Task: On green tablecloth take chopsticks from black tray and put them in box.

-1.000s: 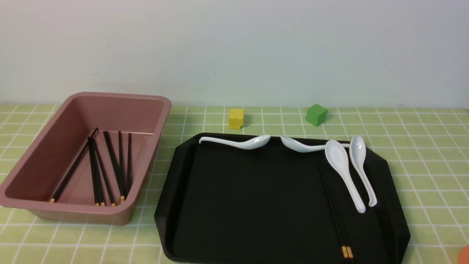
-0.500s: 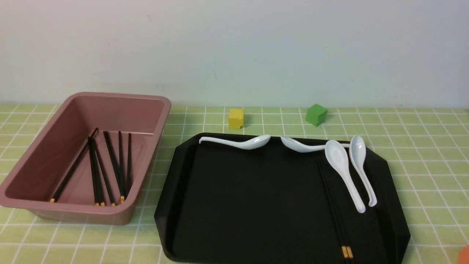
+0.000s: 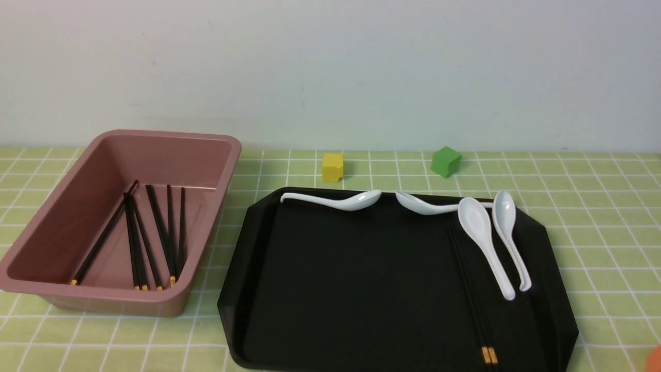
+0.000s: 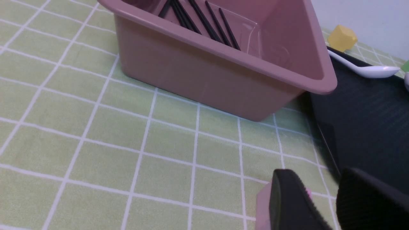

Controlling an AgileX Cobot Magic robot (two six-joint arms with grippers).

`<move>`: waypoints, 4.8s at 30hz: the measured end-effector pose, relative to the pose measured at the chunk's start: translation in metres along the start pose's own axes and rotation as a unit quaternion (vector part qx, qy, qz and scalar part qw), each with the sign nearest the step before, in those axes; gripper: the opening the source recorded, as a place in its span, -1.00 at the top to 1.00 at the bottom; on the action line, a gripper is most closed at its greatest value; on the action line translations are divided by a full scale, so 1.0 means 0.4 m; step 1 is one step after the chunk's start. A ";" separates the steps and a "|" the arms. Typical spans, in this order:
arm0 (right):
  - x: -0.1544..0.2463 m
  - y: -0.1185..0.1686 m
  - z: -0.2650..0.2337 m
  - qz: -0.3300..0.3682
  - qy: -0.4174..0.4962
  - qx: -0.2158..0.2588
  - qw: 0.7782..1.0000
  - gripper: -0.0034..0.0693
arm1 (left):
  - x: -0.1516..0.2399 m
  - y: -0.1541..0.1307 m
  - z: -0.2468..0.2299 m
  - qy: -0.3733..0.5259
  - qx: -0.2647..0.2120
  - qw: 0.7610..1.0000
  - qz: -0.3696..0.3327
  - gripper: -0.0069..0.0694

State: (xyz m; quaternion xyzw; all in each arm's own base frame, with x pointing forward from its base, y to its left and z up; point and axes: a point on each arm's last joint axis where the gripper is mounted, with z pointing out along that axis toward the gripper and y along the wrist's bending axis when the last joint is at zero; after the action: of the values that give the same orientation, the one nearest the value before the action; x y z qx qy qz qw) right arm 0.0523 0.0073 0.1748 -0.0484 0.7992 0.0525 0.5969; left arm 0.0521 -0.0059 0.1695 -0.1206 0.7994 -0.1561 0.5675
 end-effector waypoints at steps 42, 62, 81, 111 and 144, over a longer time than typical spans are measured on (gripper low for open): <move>-0.201 0.030 -0.057 0.225 -0.084 -0.078 0.968 0.73 | 0.000 0.000 0.000 0.000 0.000 1.000 0.000 0.20; -0.195 0.085 0.299 0.105 0.531 -0.109 0.834 0.65 | 0.000 0.000 0.000 0.000 0.000 1.000 0.000 0.19; -0.192 0.236 0.623 0.018 0.531 -0.003 0.847 -0.06 | 0.000 0.000 0.000 0.000 0.000 1.000 0.000 0.19; -0.259 0.258 0.614 0.067 0.548 -0.010 0.834 0.52 | 0.000 0.000 0.000 0.000 0.000 1.000 0.000 0.19; -0.381 0.865 0.855 0.161 0.150 -0.339 0.915 0.51 | 0.000 0.000 0.000 0.000 0.000 1.000 0.000 0.19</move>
State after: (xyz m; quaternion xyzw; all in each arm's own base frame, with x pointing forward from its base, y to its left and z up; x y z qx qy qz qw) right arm 0.3713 0.4004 0.2336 -0.1258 0.8106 0.4078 0.4010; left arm 0.0521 -0.0059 0.1695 -0.1206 0.7994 -0.1561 0.5675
